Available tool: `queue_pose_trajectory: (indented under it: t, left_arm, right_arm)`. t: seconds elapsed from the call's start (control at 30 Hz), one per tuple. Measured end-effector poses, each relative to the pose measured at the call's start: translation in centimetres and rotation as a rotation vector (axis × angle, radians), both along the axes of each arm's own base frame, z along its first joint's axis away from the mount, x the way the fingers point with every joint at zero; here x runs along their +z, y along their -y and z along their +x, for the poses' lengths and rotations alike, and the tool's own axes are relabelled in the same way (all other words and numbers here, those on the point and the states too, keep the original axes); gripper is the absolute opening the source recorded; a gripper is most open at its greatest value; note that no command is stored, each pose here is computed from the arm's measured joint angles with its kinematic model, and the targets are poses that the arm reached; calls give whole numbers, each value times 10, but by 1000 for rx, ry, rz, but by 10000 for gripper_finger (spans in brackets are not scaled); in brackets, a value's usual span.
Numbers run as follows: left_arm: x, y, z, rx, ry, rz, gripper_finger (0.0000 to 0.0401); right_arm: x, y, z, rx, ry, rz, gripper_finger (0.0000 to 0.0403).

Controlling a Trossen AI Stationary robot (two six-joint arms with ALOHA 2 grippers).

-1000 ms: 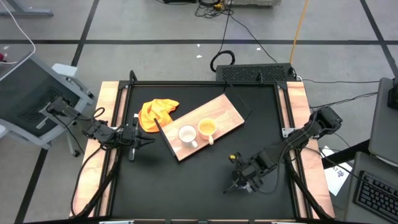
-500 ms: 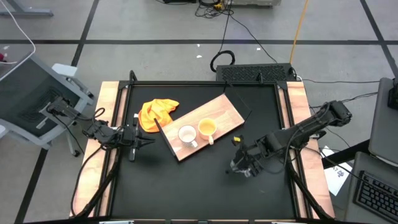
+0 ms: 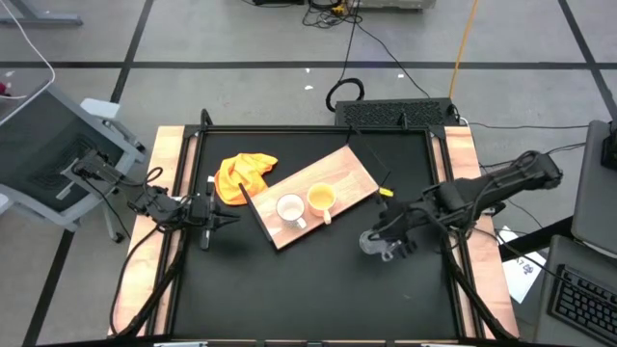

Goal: Stack small to large cups/mugs on shelf
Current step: Put the transparent mug on the shelf

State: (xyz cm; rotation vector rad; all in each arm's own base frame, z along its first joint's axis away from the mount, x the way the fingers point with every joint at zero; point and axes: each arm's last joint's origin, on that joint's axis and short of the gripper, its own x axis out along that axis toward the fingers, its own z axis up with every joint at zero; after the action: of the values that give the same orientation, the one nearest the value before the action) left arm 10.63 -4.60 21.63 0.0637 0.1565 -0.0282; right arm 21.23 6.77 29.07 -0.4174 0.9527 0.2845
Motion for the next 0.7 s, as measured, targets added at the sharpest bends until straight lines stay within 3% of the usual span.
queue_pose_trajectory:
  t: [0.23, 0.43, 0.7]
  left_arm:
    - [0, 0, 0, 0, 0, 1, 31]
    - [0, 0, 0, -1, -1, 4, 31]
    - [0, 0, 0, -3, -1, 17, 31]
  right_arm:
    - [11, 8, -23, -47, 7, 2, 0]
    - [3, 18, -40, -93, 27, -6, 0]
    - [-11, 39, -35, -116, 63, -50, 0]
